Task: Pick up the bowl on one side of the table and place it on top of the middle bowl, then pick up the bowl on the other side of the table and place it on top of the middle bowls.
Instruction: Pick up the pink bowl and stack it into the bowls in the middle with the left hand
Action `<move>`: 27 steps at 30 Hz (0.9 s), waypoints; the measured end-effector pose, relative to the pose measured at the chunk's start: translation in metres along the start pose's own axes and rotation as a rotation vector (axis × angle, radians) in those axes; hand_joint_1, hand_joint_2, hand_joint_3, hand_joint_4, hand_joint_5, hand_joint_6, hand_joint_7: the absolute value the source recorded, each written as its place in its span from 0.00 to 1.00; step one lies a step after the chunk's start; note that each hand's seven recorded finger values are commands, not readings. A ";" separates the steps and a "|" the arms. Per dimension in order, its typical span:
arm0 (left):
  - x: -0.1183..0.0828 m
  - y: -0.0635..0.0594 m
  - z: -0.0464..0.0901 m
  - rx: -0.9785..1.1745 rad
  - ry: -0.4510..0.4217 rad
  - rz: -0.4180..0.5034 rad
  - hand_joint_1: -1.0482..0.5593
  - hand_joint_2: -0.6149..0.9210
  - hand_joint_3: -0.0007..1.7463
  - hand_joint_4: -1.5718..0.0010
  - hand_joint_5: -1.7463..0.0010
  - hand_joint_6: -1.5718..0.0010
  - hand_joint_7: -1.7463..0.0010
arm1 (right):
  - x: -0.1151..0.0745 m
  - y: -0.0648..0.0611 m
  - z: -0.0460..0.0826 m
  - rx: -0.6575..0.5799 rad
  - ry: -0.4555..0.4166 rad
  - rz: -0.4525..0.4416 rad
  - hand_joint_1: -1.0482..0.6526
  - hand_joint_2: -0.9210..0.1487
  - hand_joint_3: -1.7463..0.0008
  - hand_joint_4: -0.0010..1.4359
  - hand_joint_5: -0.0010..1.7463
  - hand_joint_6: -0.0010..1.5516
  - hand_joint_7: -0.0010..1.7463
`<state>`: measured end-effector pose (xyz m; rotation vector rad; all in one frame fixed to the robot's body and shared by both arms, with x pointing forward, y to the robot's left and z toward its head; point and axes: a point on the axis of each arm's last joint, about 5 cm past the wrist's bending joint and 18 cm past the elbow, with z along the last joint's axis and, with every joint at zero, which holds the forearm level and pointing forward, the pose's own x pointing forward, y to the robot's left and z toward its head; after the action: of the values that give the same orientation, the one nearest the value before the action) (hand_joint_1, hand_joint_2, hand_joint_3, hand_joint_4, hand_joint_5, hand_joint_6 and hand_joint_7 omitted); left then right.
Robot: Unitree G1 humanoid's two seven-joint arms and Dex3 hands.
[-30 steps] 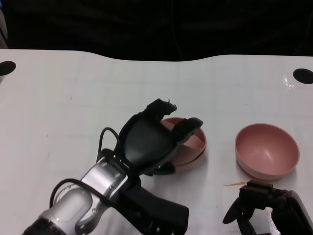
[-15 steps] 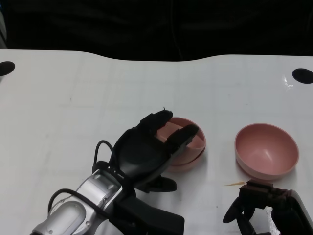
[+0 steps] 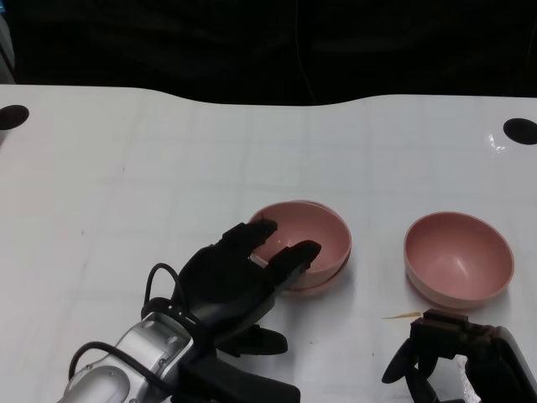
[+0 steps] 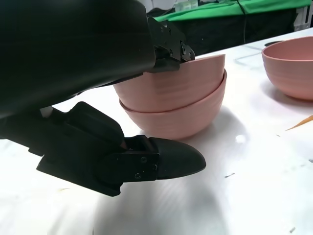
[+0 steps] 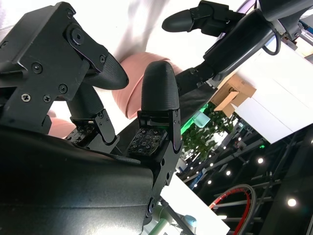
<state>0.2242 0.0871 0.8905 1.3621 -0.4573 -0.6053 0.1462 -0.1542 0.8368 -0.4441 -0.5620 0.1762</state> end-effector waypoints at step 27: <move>-0.030 -0.019 -0.019 -0.263 -0.048 0.364 0.29 1.00 0.26 0.87 0.93 0.85 0.95 | 0.000 -0.001 0.000 -0.003 -0.002 0.000 0.60 0.73 0.11 0.60 0.96 0.60 0.68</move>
<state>0.2106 0.1196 0.8702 0.9851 -0.6253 -0.3814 0.1463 -0.1550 0.8368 -0.4466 -0.5645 0.1765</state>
